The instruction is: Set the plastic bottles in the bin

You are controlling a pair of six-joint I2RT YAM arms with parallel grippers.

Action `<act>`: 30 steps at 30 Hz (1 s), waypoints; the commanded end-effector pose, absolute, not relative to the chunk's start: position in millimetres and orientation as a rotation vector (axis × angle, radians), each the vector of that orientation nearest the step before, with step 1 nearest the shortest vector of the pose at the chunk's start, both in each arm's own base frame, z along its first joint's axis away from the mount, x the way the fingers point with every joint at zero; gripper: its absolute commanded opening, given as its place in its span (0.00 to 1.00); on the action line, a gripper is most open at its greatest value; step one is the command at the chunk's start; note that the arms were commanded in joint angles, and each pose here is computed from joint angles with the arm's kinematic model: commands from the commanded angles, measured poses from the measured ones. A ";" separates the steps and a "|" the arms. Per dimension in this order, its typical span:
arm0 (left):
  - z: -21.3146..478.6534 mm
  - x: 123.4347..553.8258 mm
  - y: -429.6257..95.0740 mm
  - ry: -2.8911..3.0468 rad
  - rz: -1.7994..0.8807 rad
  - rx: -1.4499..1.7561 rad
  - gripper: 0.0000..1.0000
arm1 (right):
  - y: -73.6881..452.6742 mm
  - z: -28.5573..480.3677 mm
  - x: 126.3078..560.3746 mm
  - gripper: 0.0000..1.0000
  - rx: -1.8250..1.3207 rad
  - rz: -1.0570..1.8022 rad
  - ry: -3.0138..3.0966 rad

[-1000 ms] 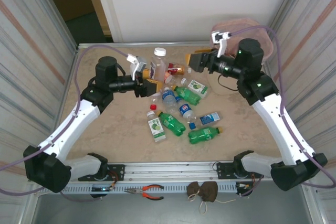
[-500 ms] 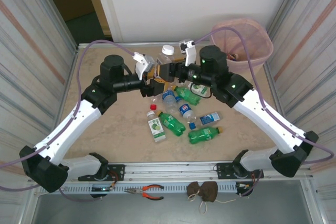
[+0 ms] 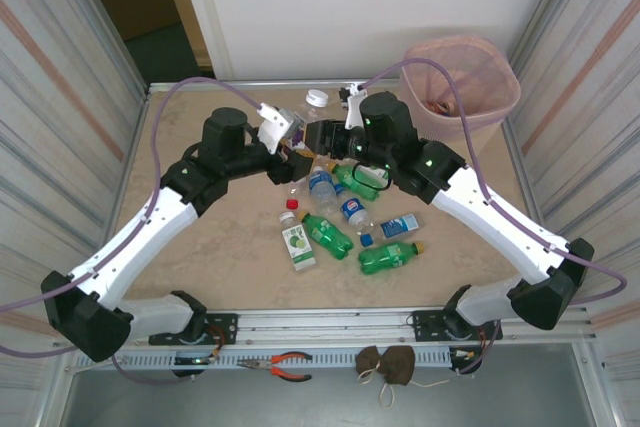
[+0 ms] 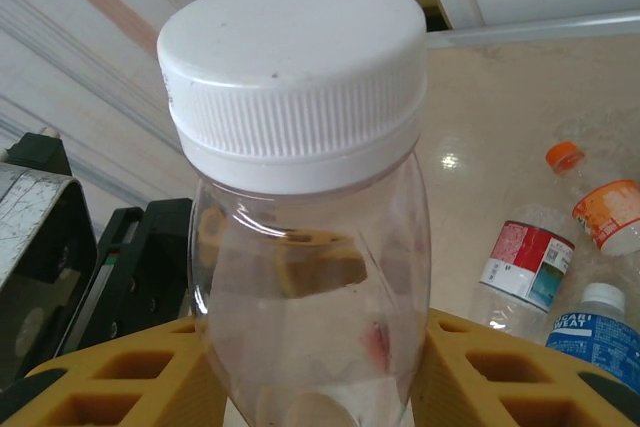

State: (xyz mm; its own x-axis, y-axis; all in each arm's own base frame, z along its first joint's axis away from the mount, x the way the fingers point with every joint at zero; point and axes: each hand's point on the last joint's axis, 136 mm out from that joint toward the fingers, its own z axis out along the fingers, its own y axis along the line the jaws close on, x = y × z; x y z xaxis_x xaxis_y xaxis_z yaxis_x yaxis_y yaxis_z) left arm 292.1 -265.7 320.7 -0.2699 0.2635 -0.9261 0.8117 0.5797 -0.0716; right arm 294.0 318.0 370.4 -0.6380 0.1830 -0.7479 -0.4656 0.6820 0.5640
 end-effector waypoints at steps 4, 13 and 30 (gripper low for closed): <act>342.3 289.7 -267.5 1.745 -0.677 0.893 0.67 | 314.7 382.2 300.7 0.40 -0.150 0.973 2.030; 358.7 276.3 -265.3 1.664 -0.720 0.885 0.82 | 283.1 394.9 315.5 0.39 -0.122 0.874 1.987; 363.4 268.5 -260.6 1.662 -0.742 0.863 0.83 | 91.6 455.7 390.8 0.38 0.093 0.438 1.825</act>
